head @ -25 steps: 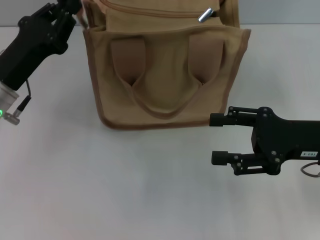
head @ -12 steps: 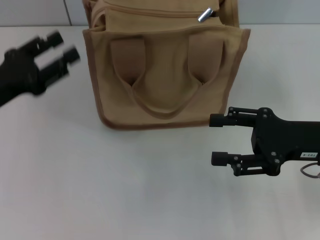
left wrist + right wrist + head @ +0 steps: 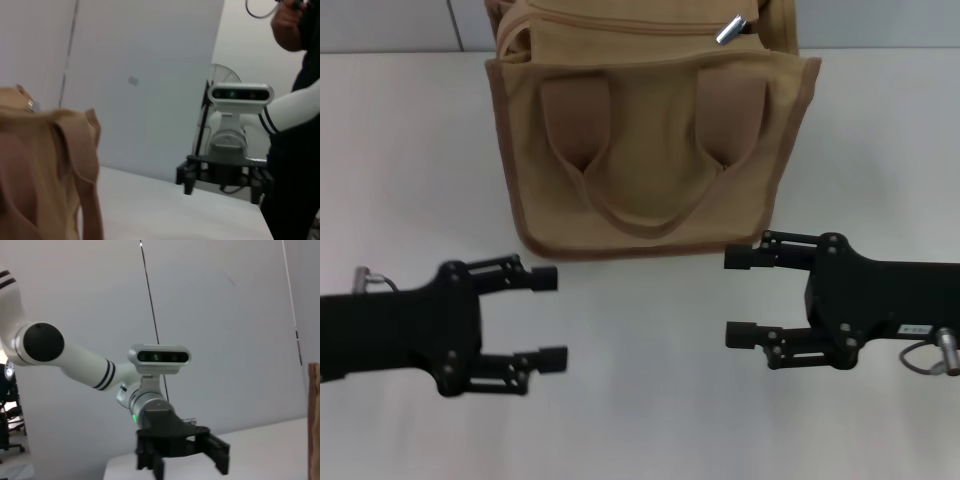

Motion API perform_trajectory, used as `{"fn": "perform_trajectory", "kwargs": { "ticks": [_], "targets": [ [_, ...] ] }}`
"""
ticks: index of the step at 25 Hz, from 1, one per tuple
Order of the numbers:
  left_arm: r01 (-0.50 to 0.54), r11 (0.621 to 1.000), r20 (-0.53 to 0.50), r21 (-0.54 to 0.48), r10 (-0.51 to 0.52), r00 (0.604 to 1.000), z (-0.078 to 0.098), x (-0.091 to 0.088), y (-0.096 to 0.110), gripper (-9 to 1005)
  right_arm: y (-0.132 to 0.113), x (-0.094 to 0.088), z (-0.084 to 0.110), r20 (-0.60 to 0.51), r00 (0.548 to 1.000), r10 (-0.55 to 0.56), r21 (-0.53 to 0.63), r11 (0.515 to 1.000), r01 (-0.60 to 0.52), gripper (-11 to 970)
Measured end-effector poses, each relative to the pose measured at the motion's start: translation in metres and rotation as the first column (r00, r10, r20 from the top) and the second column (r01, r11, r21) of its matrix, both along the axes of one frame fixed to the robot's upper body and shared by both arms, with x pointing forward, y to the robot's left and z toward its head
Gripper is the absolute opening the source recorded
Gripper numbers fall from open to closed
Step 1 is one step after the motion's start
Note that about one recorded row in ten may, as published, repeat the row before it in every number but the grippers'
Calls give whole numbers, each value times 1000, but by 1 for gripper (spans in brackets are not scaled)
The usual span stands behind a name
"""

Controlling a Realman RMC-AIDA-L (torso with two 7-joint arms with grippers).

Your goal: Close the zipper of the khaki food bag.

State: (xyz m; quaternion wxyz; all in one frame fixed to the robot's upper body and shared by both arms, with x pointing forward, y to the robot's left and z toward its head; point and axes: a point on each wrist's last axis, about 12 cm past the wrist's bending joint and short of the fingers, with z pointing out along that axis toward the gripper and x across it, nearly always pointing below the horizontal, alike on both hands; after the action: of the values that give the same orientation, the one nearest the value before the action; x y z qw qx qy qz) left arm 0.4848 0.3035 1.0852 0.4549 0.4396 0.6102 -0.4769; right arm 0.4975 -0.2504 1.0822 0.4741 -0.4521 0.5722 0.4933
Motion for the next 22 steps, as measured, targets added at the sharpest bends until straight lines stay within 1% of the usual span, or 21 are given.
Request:
{"fn": "perform_trajectory", "kwargs": {
  "ticks": [1, 2, 5, 10, 22],
  "targets": [
    [0, 1000, 0, 0, 0, 1000, 0, 0, 0, 834, 1, 0, -2, -2, 1000, -7, -5, 1000, 7, 770],
    [32, 999, 4, 13, -32, 999, -8, -4, -13, 833, 3, 0, -7, -3, 1000, -17, -13, 1000, 17, 770],
    [34, 999, 15, 5, -34, 999, -10, -6, -16, 832, 6, 0, -9, 2, 1000, -20, -18, 1000, 20, 770],
    [41, 999, 14, 1, -41, 999, -10, -6, -18, 832, 10, -1, -13, 0, 1000, -11, -29, 1000, 11, 770],
    [49, 999, 15, 1, -49, 999, -10, -5, -19, 832, 10, -1, -14, -3, 1000, -11, -41, 999, 11, 769]
  ]
}}
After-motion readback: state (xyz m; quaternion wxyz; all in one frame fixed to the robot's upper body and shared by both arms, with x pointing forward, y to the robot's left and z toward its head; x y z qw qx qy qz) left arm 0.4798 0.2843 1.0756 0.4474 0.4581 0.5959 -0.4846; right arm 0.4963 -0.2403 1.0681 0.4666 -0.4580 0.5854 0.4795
